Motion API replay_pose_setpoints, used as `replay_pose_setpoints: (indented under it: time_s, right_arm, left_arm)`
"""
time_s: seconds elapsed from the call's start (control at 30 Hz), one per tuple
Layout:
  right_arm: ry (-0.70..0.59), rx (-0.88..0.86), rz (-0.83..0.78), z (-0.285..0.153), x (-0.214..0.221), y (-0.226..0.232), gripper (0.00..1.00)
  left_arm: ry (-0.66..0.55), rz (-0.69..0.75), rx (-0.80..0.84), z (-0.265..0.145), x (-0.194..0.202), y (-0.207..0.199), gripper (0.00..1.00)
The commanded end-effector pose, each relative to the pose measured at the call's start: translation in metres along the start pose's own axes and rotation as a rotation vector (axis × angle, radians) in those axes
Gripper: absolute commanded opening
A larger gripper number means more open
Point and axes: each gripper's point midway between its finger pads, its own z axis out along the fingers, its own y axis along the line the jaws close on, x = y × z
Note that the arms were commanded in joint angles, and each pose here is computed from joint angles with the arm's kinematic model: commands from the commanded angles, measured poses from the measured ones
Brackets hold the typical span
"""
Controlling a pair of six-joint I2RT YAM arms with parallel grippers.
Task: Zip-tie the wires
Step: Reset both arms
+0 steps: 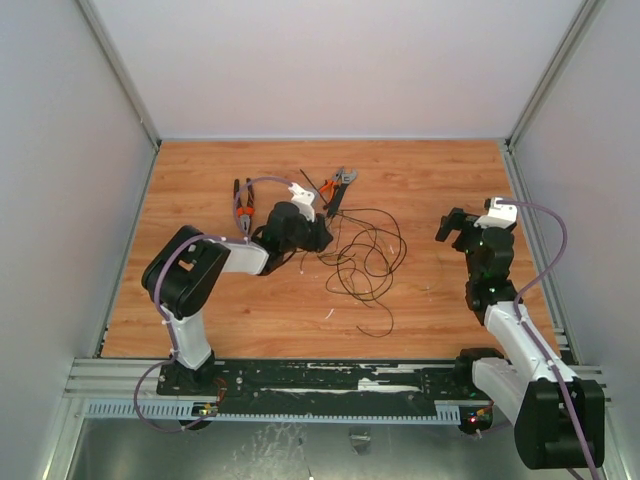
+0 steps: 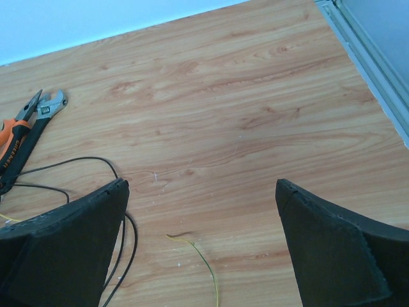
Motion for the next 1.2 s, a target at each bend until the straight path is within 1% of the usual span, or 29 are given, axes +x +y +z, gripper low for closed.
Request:
replay_pose_setpoints:
  time_s: [0.0,0.23,0.27,0.3,0.47,0.67,0.77,0.9,0.93,0.97,1.0,1.03,1.1,1.17]
  right_arm:
    - [-0.025,0.029,0.008,-0.003,-0.008,-0.006,0.99]
    - [-0.035,0.034,0.010,-0.004,-0.011,-0.007,0.99]
    - [-0.035,0.034,0.011,-0.004,-0.011,-0.007,0.99]
    - [-0.035,0.033,0.010,-0.004,-0.011,-0.007,0.99]
    - [-0.040,0.029,0.015,-0.004,-0.012,-0.006,0.99]
    - [-0.036,0.029,0.010,-0.003,-0.011,-0.006,0.99]
    - [-0.033,0.030,0.010,-0.002,-0.010,-0.006,0.99]
    - [-0.027,0.023,0.017,-0.001,-0.008,-0.005,0.99]
    - [-0.025,0.020,0.019,-0.001,-0.008,-0.004,0.99]
    - [-0.024,0.016,0.018,0.000,-0.008,-0.003,0.99]
    - [-0.021,0.015,0.017,0.000,-0.008,-0.003,0.99]
    - [-0.018,0.017,0.015,0.001,-0.007,-0.003,0.99]
    - [-0.016,0.018,0.011,0.000,-0.007,-0.003,0.99]
    - [-0.019,0.022,0.009,0.000,-0.008,-0.004,0.99]
  left_arm:
    - [0.026,0.033,-0.024,0.002,0.008,0.003,0.41]
    - [0.030,0.042,-0.015,-0.011,0.020,-0.004,0.06]
    - [0.031,0.043,-0.013,-0.014,0.022,-0.006,0.02]
    - [0.028,0.046,-0.010,-0.019,0.022,-0.008,0.00]
    - [0.031,0.083,-0.006,-0.044,0.037,-0.027,0.00]
    - [0.003,0.088,0.050,-0.079,0.044,-0.061,0.00]
    - [-0.020,0.062,0.047,-0.095,0.050,-0.068,0.00]
    - [-0.044,0.036,0.002,-0.109,0.058,-0.060,0.00]
    - [-0.047,0.035,-0.012,-0.110,0.058,-0.057,0.03]
    - [-0.049,0.037,-0.027,-0.110,0.058,-0.055,0.10]
    - [-0.057,0.039,-0.041,-0.111,0.055,-0.053,0.24]
    - [-0.065,0.042,-0.052,-0.112,0.051,-0.051,0.34]
    - [-0.094,0.048,-0.070,-0.114,0.041,-0.050,0.58]
    - [-0.130,0.051,-0.090,-0.119,0.028,-0.049,0.70]
